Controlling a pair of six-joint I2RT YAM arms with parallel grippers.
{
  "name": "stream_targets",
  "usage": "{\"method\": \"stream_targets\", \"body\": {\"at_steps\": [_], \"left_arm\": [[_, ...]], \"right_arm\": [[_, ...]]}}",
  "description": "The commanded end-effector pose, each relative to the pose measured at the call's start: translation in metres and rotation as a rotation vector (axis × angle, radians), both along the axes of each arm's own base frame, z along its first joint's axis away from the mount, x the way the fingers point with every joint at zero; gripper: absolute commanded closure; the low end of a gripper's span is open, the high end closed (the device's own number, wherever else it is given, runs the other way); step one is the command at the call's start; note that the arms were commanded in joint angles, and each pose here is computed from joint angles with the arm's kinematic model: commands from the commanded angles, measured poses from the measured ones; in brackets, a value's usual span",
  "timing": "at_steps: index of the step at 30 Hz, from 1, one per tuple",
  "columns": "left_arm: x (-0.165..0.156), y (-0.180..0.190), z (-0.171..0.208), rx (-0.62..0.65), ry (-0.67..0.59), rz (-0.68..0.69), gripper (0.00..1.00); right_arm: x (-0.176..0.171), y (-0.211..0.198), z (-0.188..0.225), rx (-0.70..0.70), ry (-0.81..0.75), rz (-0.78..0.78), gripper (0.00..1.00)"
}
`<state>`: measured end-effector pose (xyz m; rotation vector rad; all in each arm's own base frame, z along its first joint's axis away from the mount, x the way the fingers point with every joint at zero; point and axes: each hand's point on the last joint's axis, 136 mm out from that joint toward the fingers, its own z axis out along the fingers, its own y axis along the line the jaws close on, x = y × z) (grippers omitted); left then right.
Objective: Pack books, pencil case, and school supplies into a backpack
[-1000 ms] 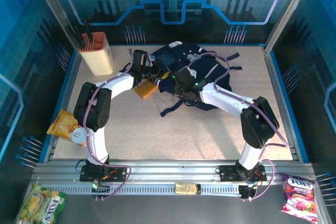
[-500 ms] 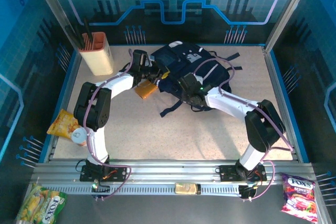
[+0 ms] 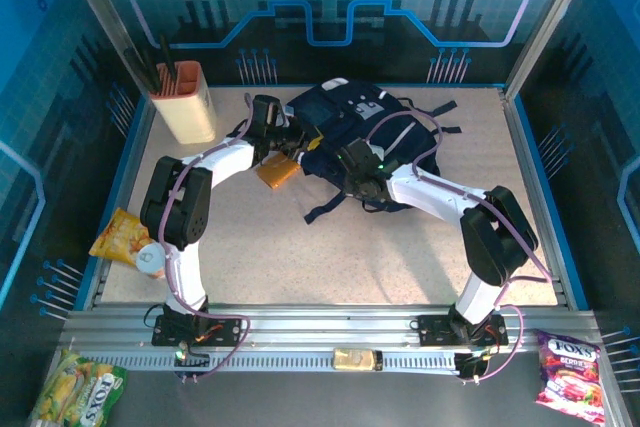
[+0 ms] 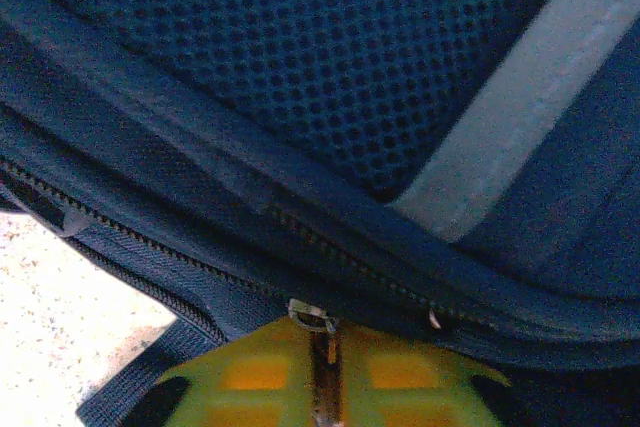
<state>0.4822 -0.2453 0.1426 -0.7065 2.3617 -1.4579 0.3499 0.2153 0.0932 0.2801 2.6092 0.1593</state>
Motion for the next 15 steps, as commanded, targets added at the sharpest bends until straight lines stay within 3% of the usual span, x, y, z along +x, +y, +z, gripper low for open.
{"method": "stream_targets", "body": {"at_steps": [1,12,15], "left_arm": [[0.012,-0.002,0.029,-0.033,-0.095,-0.033,1.0],[0.029,0.018,0.028,0.015,-0.116,-0.044,1.0],[0.031,0.021,0.026,0.063,-0.123,-0.061,1.0]], "right_arm": [[-0.004,-0.026,0.001,-0.113,0.007,-0.054,0.94],[-0.029,-0.115,0.021,-0.495,-0.057,-0.127,0.97],[-0.016,-0.117,0.028,-0.495,-0.088,-0.081,0.99]]}}
